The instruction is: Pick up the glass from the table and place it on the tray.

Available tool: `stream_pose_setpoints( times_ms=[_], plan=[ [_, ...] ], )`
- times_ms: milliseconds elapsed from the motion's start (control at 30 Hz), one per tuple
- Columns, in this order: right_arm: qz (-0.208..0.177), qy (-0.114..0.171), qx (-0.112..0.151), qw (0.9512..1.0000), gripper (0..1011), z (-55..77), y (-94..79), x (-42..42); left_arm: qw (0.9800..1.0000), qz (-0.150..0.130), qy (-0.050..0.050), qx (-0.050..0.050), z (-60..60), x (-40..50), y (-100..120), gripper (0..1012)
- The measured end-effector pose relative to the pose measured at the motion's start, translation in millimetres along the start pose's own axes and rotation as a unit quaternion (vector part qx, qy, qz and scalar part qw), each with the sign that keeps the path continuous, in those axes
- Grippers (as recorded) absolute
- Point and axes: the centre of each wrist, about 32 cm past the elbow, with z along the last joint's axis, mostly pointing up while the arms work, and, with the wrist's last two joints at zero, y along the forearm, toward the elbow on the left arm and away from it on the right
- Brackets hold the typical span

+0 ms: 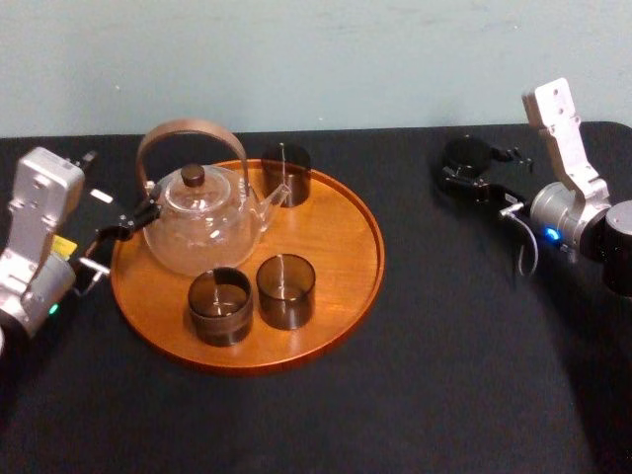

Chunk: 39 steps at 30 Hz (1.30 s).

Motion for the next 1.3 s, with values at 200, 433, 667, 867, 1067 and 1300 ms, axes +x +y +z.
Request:
stream_pose_setpoints(
  times_ms=[200, 433, 667, 867, 1067, 1300],
  plan=[
    [0.0, -0.002, -0.001, 1.0, 1002, 0.1, 0.7, -1.2, 1.0, 0.0, 0.0, 0.0, 0.0, 0.0, 0.0, 1010],
    [-0.001, -0.002, -0.001, 1.0, 1002, 0.0, 0.6, -1.0, 1.0, 0.0, 0.0, 0.0, 0.0, 0.0, 0.0, 1010],
    [-0.001, -0.001, -0.001, 1.0, 1002, 0.1, 0.4, -0.6, 1.0, 0.0, 0.0, 0.0, 0.0, 0.0, 0.0, 1010],
    [-0.001, -0.001, -0.001, 1.0, 1002, 0.1, 0.3, -0.4, 1.0, 0.0, 0.0, 0.0, 0.0, 0.0, 0.0, 1009],
    [-0.001, -0.001, -0.001, 1.0, 1002, -0.1, 0.1, -0.4, 1.0, 0.0, 0.0, 0.0, 0.0, 0.0, 0.0, 1010],
    [-0.001, -0.001, -0.001, 1.0, 948, -0.2, 0.1, -0.5, 1.0, 0.0, 0.0, 0.0, 0.0, 0.0, 0.0, 1010]
  ],
)
